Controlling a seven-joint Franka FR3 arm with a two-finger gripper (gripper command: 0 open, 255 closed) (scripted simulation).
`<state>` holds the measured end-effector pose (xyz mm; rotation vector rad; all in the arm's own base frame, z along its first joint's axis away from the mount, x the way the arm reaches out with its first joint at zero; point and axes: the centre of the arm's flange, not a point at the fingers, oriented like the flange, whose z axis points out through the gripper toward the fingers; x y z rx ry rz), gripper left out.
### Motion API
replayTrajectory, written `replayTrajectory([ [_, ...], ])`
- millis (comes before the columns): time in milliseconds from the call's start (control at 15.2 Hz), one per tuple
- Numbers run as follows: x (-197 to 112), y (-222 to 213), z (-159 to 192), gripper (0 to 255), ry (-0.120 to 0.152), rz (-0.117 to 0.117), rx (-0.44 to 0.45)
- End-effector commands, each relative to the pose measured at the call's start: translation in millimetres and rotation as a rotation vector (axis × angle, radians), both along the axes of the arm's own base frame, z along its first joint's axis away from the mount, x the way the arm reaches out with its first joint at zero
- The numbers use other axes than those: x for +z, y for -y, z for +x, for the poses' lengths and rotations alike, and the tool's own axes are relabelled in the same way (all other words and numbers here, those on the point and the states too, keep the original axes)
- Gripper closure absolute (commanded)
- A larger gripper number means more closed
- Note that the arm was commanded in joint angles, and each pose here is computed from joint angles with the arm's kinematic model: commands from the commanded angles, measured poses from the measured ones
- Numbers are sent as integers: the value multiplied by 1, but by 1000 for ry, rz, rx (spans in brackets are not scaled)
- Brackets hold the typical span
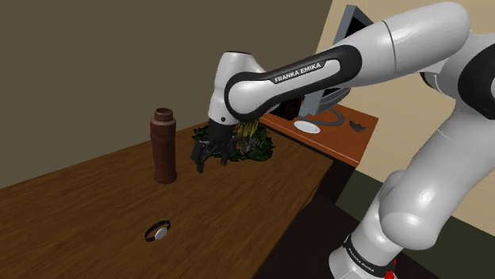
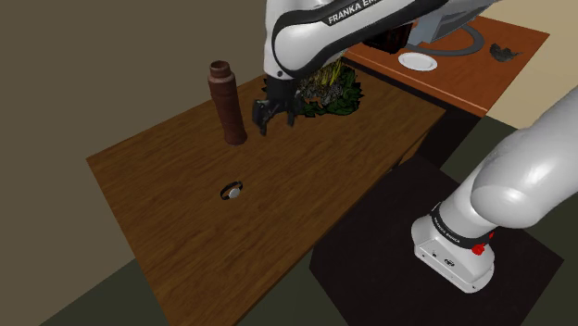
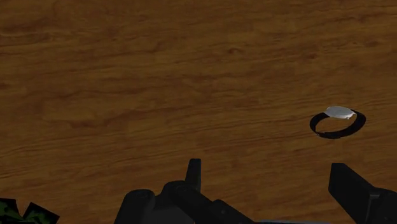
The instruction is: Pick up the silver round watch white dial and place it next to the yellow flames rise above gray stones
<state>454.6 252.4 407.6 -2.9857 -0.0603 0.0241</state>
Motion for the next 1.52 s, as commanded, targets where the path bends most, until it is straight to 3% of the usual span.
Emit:
replayTrajectory([
  [0, -18, -19, 6, 0, -18, 10, 10],
  [726, -114, -121, 38, 0, -110, 56, 68],
  [1188, -150, -129, 33, 0, -110, 56, 68],
  [1452, -153, -129, 32, 0, -110, 56, 68],
])
